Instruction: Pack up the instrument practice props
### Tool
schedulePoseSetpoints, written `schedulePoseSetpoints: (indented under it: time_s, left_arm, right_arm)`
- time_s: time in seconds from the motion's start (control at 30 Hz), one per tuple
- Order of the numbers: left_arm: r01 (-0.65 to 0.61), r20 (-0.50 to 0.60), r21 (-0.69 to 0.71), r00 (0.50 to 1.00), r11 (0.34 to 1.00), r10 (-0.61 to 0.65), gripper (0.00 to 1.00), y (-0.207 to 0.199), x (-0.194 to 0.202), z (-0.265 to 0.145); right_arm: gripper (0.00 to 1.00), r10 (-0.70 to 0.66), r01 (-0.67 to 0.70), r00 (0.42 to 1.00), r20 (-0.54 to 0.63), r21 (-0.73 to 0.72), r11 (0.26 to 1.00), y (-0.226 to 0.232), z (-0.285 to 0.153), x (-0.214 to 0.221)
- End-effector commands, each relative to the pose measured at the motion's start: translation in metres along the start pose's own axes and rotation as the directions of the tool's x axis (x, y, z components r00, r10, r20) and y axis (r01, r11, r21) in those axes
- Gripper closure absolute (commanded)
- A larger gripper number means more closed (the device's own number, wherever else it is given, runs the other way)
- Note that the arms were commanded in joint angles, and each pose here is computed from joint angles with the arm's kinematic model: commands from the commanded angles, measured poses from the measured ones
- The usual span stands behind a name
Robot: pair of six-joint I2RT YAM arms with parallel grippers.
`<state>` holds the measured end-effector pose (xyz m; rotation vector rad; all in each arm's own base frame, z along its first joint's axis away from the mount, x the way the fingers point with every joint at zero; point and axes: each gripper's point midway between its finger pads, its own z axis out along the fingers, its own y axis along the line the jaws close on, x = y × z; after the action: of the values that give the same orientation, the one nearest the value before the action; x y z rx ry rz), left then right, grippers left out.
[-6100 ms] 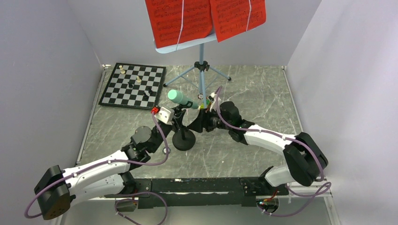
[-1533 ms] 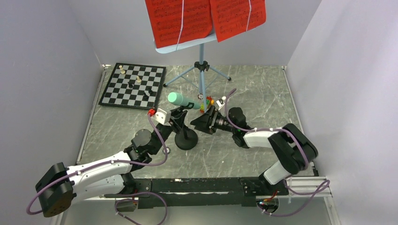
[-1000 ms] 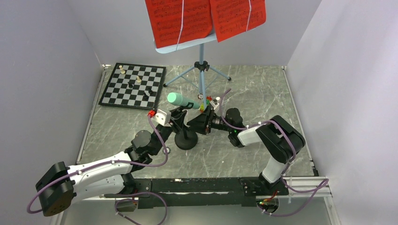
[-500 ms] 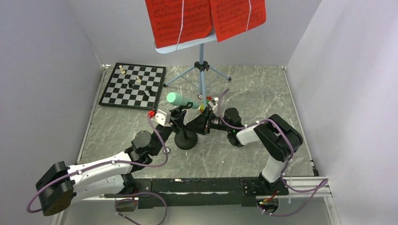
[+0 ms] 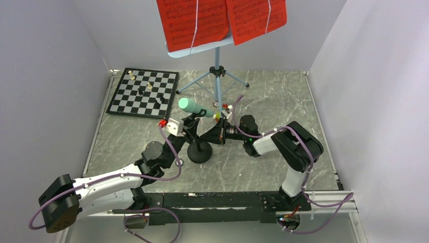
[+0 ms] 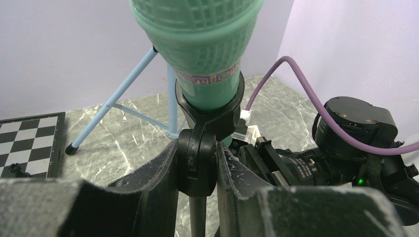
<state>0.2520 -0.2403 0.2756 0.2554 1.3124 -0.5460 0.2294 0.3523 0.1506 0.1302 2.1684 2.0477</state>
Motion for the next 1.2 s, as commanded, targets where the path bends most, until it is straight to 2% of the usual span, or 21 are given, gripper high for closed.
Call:
schedulePoseSetpoints:
  time_s: [0.0, 0.13, 0.2, 0.37, 0.47, 0.63, 0.77, 1.07, 1.17]
  left_arm:
    - [-0.05, -0.102, 0.003, 0.994, 0.999, 0.05, 1.0, 0.002, 0.033, -0.009]
    - [-0.055, -0.119, 0.004, 0.991, 0.998, 0.055, 1.0, 0.0, 0.037, -0.008]
    - [-0.059, -0.132, 0.005, 0.989, 0.998, 0.059, 1.0, 0.0, 0.041, -0.007]
    - [-0.059, -0.144, 0.006, 0.988, 0.998, 0.059, 1.0, -0.001, 0.046, -0.008]
    - [-0.058, -0.154, 0.009, 0.986, 0.998, 0.058, 1.0, -0.002, 0.049, -0.008]
    - [-0.051, -0.173, 0.018, 0.984, 0.999, 0.053, 1.0, -0.005, 0.056, -0.008]
    - [-0.052, -0.184, 0.025, 0.981, 0.998, 0.056, 1.0, -0.008, 0.058, -0.008]
    - [-0.063, -0.22, 0.017, 0.973, 0.998, 0.065, 1.0, -0.005, 0.07, -0.014]
    - [-0.061, -0.219, 0.012, 0.974, 0.998, 0.062, 1.0, -0.004, 0.071, -0.017]
  right_arm:
    - [1.0, -0.124, 0.116, 0.991, -0.05, -0.143, 0.983, 0.042, 0.006, 0.004]
    - [1.0, -0.205, 0.2, 0.978, -0.045, -0.101, 0.975, 0.04, 0.006, 0.003]
    - [1.0, -0.247, 0.247, 0.968, -0.044, -0.011, 0.969, 0.029, 0.005, -0.001]
    - [1.0, -0.447, 0.446, 0.894, -0.032, 0.161, 0.881, 0.019, -0.006, -0.01]
    - [1.0, -0.562, 0.553, 0.825, -0.051, 0.275, 0.787, 0.008, -0.013, -0.014]
    - [1.0, -0.665, 0.653, 0.735, -0.13, 0.4, 0.643, -0.007, -0.021, -0.01]
    - [1.0, -0.747, 0.734, 0.633, -0.205, 0.465, 0.494, -0.012, -0.021, -0.005]
    - [1.0, -0.827, 0.796, 0.446, -0.342, 0.574, 0.191, -0.021, -0.035, -0.003]
    - [1.0, -0.836, 0.792, 0.425, -0.347, 0.589, 0.159, -0.02, -0.041, -0.004]
